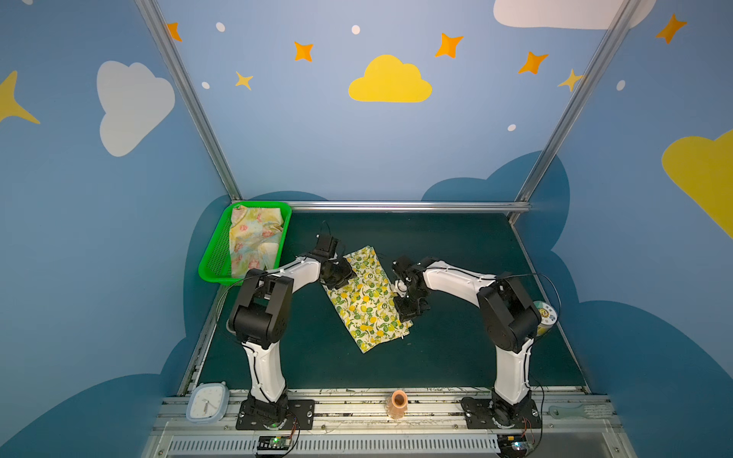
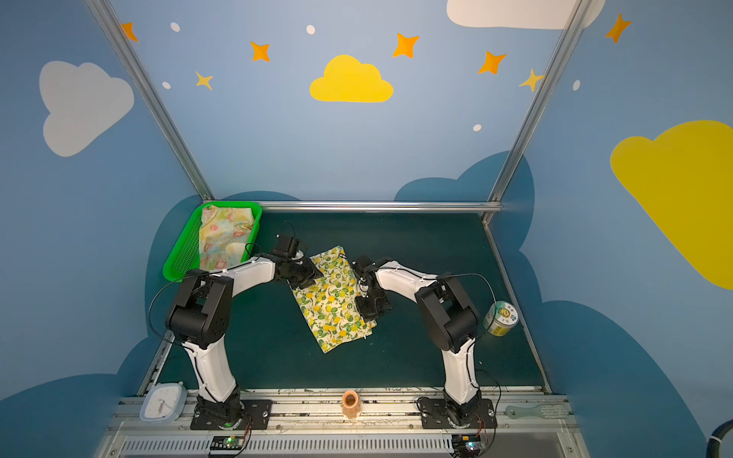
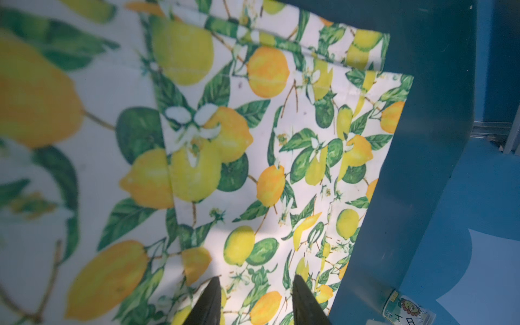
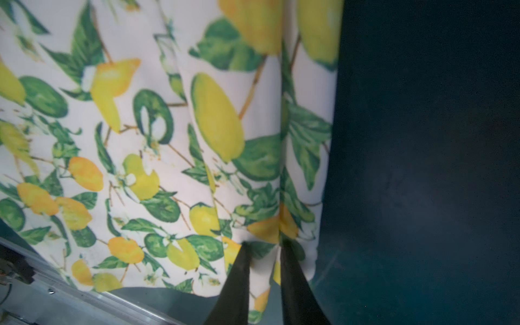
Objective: Fold and stack the skirts
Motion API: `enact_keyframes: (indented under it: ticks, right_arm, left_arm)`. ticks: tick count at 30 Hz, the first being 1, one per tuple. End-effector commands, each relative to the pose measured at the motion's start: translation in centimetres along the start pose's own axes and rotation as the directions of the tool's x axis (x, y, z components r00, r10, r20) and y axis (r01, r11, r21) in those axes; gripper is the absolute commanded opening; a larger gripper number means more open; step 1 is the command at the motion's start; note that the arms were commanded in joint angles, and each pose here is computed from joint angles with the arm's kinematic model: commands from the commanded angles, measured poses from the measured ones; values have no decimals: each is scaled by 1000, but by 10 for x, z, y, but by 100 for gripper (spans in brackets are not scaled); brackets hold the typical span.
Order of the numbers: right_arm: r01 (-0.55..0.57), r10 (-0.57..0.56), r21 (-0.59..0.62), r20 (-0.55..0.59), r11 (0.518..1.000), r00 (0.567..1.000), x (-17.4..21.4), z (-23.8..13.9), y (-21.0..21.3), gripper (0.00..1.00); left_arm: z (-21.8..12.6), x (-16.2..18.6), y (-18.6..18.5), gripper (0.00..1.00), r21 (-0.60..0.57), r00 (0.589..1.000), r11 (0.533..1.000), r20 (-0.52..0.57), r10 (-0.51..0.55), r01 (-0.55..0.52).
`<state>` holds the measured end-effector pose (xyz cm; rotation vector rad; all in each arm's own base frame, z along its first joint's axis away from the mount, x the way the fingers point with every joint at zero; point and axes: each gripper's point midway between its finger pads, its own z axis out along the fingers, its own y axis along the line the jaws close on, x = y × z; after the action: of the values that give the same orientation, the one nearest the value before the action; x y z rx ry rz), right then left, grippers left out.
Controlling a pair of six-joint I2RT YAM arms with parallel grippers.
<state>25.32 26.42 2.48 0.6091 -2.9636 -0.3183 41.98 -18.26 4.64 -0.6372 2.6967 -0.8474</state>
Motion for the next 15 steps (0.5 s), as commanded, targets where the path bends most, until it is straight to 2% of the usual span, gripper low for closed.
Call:
enact_keyframes:
  ticks: [1, 5, 12, 15]
  right_arm:
    - [-1, 1, 25, -2, 1000, 1000, -1, -4, -6, 26]
    - [-2, 2, 3, -9, 1000, 1000, 1, -2, -4, 27]
    - [1, -1, -46, -3, 999, 1000, 0, -3, 5, 3]
    - [3, -3, -53, 4, 999, 1000, -2, -5, 7, 0]
  left_arm:
    - [-7, -7, -10, 42, 15, 1000, 1000, 17, 8, -8]
    - [-5, -8, -11, 42, 17, 1000, 1000, 13, 5, -5]
    - [-3, -9, -11, 42, 13, 1000, 1000, 11, 3, -3]
    - [-2, -9, -10, 42, 14, 1000, 1000, 10, 0, 0]
